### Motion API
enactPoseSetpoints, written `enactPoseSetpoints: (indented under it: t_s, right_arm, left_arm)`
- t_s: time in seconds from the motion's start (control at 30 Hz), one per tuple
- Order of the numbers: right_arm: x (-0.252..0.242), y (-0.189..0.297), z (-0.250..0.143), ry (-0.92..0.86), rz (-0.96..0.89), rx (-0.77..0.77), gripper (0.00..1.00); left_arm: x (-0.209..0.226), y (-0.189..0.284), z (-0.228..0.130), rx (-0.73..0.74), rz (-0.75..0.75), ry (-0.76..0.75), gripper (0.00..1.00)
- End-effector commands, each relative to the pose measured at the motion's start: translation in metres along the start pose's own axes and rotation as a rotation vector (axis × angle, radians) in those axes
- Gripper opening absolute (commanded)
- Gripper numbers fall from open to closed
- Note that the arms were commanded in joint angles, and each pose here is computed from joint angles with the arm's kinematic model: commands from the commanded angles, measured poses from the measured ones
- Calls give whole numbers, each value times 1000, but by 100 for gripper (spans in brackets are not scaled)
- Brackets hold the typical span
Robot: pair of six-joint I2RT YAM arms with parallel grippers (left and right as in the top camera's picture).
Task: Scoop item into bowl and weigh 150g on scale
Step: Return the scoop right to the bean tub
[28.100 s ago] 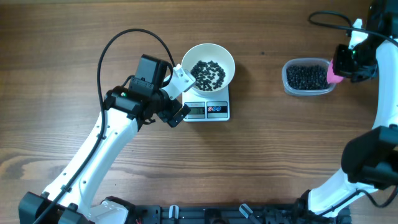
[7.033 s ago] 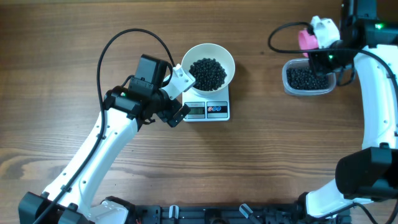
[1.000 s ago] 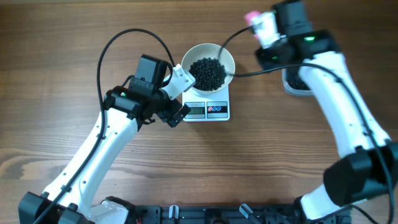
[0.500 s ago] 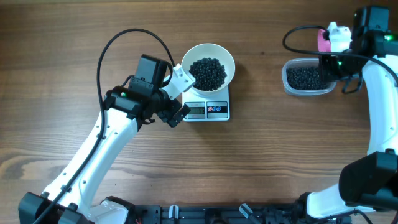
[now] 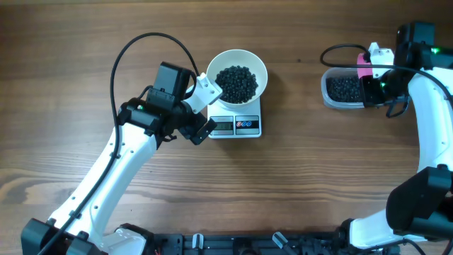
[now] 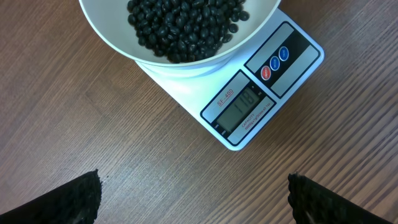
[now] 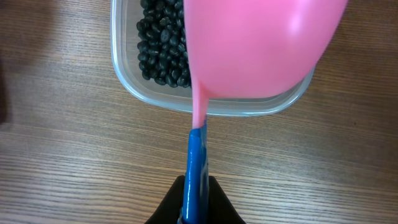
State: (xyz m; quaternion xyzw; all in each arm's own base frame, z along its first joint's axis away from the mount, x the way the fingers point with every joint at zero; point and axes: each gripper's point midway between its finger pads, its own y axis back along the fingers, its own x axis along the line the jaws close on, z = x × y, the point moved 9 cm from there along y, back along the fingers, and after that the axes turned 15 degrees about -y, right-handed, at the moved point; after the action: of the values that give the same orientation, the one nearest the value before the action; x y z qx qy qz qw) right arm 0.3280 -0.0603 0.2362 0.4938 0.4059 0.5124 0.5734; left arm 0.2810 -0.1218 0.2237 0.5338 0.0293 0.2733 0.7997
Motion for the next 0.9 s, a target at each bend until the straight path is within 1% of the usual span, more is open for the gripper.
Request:
enactPoseSetpoints:
  t_s: [0.0, 0.07, 0.13, 0.17, 0.27, 0.4, 0.5, 0.63, 0.77, 0.87]
  right_arm:
    - [1, 6, -1, -51, 13, -22, 4]
    - [2, 6, 0, -126, 33, -24, 4]
    - [8, 6, 1, -315, 101, -18, 4]
    - [11, 7, 3, -360, 142, -21, 4]
    - [17, 8, 11, -443, 211, -52, 4]
    - [18, 7, 13, -435, 215, -64, 4]
    - [16, 1, 11, -376, 188, -37, 4]
    - [8, -15, 4, -244, 83, 44, 4]
    - [-6, -36, 1, -43, -79, 133, 4]
    - [-21, -47, 4, 82, -244, 177, 4]
  left_arm:
    - [-1, 2, 0, -13, -8, -19, 100]
    - [-1, 2, 0, -13, -8, -19, 100]
    - [-1, 2, 0, -13, -8, -19, 100]
    - [-1, 2, 0, -13, -8, -19, 100]
    - [-1, 2, 0, -13, -8, -19, 100]
    - [-1, 2, 0, -13, -8, -19, 100]
    - [-1, 2, 0, -13, -8, -19, 100]
    - [-1, 2, 0, -13, -8, -19, 100]
    - [-1, 2, 0, -13, -8, -19, 100]
    - [-1, 2, 0, -13, -8, -19, 100]
